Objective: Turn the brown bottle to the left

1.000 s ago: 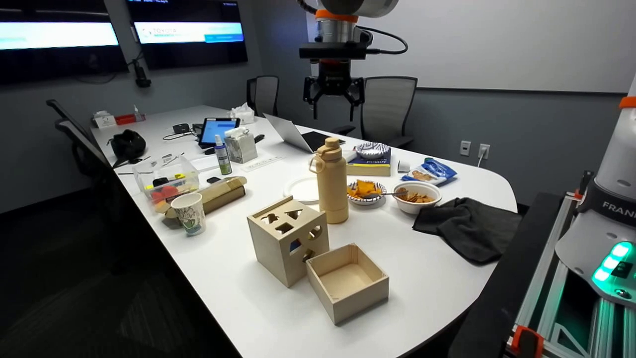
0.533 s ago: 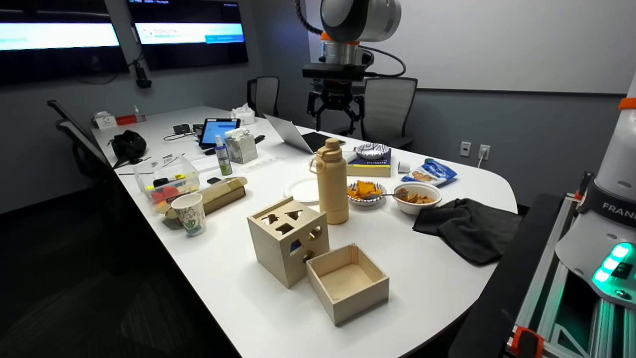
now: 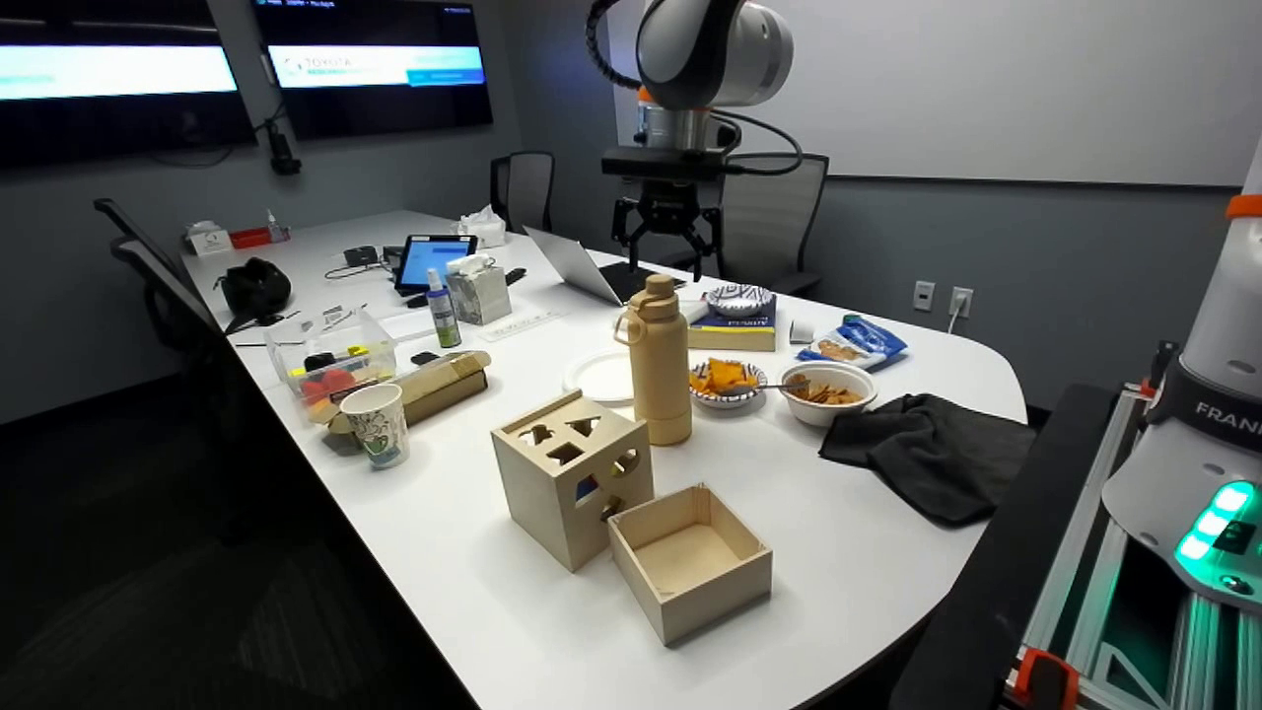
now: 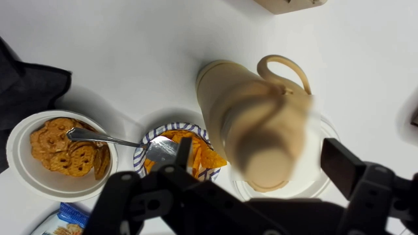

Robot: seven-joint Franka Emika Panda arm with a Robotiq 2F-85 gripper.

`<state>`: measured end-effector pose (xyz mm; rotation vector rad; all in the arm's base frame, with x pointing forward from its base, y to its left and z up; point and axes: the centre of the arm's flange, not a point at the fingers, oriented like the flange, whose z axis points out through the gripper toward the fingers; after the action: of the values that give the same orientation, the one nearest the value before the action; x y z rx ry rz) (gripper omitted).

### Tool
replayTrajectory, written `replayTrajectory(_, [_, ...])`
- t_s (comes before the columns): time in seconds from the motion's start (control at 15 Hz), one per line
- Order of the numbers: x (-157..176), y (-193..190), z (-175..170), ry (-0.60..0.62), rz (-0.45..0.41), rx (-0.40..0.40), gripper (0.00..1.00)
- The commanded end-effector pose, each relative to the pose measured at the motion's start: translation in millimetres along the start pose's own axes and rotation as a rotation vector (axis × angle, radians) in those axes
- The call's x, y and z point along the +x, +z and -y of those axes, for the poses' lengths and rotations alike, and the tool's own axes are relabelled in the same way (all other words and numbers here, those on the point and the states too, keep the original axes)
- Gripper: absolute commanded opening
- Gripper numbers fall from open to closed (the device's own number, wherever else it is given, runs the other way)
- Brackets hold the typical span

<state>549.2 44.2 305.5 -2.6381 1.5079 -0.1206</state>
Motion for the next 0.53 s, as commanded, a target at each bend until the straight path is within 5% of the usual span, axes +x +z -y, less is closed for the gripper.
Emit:
replayTrajectory(0.0, [2.4, 0.2, 12.3, 0.023, -0.004, 0.018, 1.00])
replayTrajectory(0.13, [3.4, 0.1, 15.7, 0.021, -0.004, 0.019, 1.00])
replayTrajectory(0.2, [3.5, 0.4, 17.0, 0.021, -0.005, 0.019, 0.75])
replayTrajectory(0.47, [5.5, 2.1, 18.7, 0.024, -0.004, 0.015, 0.49])
